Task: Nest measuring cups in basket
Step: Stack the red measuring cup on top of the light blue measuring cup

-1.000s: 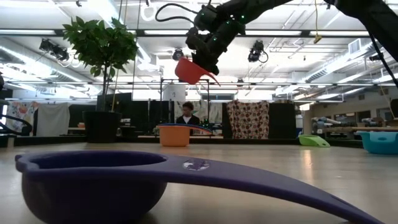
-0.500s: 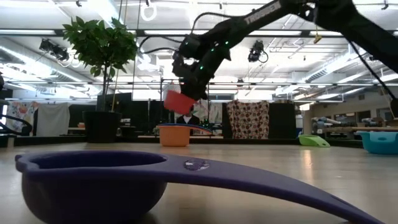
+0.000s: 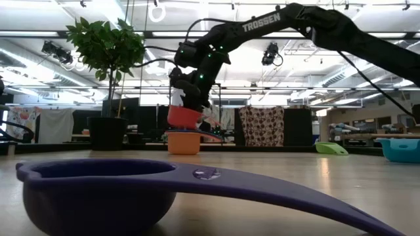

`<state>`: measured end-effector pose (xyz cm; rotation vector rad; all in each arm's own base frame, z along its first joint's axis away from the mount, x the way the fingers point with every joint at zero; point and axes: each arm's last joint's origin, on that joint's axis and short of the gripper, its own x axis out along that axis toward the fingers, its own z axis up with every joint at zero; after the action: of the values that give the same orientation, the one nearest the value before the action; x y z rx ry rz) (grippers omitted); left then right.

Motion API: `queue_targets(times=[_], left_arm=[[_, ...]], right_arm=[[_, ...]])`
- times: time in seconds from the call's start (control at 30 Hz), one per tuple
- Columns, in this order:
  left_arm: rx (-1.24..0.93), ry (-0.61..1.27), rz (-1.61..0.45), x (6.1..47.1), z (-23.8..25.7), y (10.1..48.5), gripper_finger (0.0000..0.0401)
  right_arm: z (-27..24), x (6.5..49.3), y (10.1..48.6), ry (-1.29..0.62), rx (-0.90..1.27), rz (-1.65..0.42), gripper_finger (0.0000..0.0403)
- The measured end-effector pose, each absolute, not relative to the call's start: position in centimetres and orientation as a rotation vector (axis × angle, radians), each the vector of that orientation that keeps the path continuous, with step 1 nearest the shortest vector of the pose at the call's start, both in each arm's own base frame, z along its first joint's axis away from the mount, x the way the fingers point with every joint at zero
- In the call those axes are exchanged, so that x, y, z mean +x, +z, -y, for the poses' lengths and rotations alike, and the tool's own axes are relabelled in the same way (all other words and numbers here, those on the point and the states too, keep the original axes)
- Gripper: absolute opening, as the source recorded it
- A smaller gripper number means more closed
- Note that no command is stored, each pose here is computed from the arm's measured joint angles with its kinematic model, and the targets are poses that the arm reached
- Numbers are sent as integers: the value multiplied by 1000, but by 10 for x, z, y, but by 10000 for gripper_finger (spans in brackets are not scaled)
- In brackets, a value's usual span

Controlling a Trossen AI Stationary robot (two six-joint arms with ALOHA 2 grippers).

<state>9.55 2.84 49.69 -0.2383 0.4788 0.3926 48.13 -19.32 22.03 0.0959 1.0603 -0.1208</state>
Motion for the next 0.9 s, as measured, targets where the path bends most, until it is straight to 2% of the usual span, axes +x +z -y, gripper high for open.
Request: queue_targets(times=[0.47,0.9], left_arm=[[-237,392,-479,95,-28,497,73],[-238,392,-479,96,-28,497,73]], right_arm=[[197,473,224,-80,68,-1095,13],[199,478,204,-65,53,-1121,13]])
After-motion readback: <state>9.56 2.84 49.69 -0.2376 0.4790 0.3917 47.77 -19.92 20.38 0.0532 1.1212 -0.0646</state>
